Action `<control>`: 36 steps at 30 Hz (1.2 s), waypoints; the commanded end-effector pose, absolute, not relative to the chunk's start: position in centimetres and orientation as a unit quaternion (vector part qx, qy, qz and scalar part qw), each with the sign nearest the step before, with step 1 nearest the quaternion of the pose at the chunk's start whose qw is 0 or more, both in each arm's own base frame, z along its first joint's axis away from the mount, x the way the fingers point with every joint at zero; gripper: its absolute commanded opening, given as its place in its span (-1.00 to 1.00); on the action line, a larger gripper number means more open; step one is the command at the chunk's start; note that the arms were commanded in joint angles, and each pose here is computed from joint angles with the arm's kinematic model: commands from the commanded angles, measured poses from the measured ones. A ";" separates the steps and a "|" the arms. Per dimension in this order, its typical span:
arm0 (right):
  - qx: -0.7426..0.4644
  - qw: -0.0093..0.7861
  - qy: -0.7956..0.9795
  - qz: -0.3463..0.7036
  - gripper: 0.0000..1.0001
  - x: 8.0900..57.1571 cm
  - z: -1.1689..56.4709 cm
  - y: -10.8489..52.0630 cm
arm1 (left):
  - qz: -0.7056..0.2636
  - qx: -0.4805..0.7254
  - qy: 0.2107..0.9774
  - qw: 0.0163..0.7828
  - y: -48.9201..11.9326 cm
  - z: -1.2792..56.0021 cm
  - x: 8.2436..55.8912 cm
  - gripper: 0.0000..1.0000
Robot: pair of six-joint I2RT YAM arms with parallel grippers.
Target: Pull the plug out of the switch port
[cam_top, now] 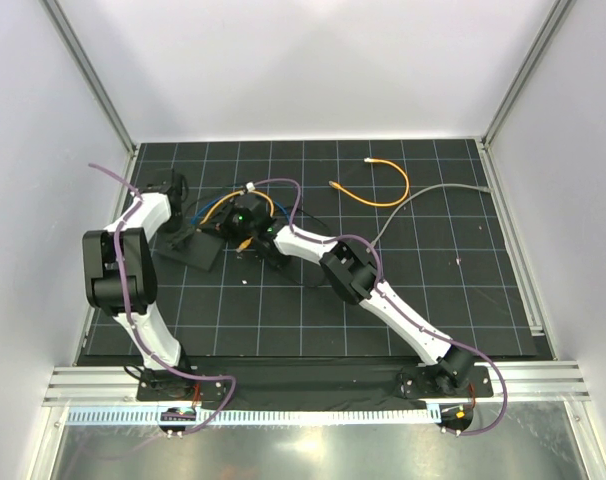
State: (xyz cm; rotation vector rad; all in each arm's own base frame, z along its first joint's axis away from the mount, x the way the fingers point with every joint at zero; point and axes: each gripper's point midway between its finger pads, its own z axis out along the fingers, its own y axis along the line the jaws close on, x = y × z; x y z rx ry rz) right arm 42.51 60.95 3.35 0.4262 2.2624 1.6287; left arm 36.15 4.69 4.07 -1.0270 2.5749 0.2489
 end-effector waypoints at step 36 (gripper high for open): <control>-0.130 0.307 0.600 0.727 -0.97 40.5 31.7 54.7 | 0.008 -0.329 0.892 0.309 2.7 15.1 36.9 -0.32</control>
